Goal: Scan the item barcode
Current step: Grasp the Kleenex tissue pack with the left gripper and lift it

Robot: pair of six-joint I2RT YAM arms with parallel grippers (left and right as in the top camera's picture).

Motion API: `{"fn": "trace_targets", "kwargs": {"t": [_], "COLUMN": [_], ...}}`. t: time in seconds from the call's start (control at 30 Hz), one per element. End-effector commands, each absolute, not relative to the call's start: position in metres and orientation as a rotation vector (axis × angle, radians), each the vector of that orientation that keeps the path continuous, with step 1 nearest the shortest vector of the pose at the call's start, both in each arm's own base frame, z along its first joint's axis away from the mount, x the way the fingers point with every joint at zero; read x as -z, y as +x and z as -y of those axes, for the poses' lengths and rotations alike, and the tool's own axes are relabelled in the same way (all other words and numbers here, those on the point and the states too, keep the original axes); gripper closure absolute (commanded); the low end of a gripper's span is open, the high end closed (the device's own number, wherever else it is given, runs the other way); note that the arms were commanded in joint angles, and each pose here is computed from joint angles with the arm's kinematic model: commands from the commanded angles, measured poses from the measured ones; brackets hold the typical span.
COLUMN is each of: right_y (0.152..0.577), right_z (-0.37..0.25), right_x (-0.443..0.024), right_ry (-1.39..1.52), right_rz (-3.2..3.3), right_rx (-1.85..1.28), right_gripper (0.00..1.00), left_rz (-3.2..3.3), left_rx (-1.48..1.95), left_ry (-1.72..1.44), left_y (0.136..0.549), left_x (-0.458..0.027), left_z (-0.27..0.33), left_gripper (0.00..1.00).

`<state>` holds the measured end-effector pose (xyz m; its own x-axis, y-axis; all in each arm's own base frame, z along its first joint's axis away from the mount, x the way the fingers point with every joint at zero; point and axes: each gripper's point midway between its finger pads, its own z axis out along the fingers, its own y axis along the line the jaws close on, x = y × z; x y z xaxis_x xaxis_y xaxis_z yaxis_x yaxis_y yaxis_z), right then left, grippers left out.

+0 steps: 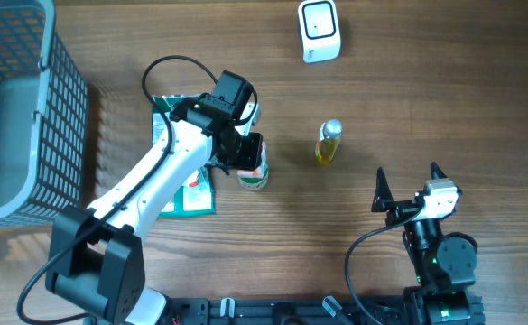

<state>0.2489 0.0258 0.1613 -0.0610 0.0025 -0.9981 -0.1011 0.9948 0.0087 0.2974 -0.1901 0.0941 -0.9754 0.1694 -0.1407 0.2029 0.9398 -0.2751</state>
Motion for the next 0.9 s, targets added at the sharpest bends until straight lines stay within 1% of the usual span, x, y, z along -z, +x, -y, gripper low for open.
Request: {"fn": "trace_targets", "kwargs": {"t": [0.0,0.03,0.13,0.3,0.33,0.37,0.4,0.5,0.57,0.6,0.73,0.77,0.8,0.87], "right_y": [0.249,0.249,0.249,0.249,0.249,0.249,0.249,0.249,0.249,0.249,0.249,0.249,0.249,0.249], "right_z": [-0.025,-0.025,-0.025,-0.025,-0.025,-0.025,-0.025,-0.025,-0.025,-0.025,-0.025,-0.025,-0.025,-0.025], "right_x": [-0.163,-0.163,-0.163,-0.163,-0.163,-0.163,-0.163,-0.163,-0.164,-0.163,-0.163,-0.164,-0.163,-0.163], "right_ry": [-0.077,-0.077,-0.077,-0.077,-0.077,-0.077,-0.077,-0.077,-0.077,-0.078,-0.077,-0.077,-0.077,-0.077], "right_rz": [-1.62,-1.62,-1.62,-1.62,-1.62,-1.62,-1.621,-1.62,-1.62,-1.62,-1.62,-1.62,-1.62,-1.62], "right_rx": [-0.074,-0.073,-0.073,-0.074,-0.074,-0.074,-0.073,-0.073,-0.073,-0.073,-0.073,-0.073,-0.073,-0.073], "right_gripper": [0.0,0.0,0.01,0.0,0.0,0.0,0.0,0.0,0.0,0.0,0.0,0.0,0.0,0.0], "left_rz": [-3.003,-3.004,-3.006,-2.991,-2.988,-2.992,-2.997,-2.989,-2.98,-2.972,-2.957,-2.966,-2.976,-2.98], "left_rx": [0.363,0.291,0.257,0.265,0.288,0.331,0.367,0.396,0.509,0.582,0.812,0.819,0.816,0.813], "left_ry": [0.28,0.272,0.269,0.26,0.254,0.254,0.258,0.241,0.217,0.197,0.096,0.078,0.087,0.114], "left_y": [0.296,0.298,0.298,0.301,0.301,0.3,0.298,0.301,0.304,0.306,0.31,0.309,0.307,0.305], "left_x": [-0.087,-0.085,-0.084,-0.089,-0.092,-0.093,-0.094,-0.097,-0.108,-0.114,-0.129,-0.128,-0.128,-0.127], "left_z": [0.18,0.172,0.168,0.167,0.168,0.171,0.175,0.175,0.18,0.181,0.177,0.17,0.168,0.168], "left_gripper": [0.75,0.74,0.65,0.59,0.53,0.41,0.39,0.37,0.33,0.33,0.34,0.38,0.4,0.42]}}
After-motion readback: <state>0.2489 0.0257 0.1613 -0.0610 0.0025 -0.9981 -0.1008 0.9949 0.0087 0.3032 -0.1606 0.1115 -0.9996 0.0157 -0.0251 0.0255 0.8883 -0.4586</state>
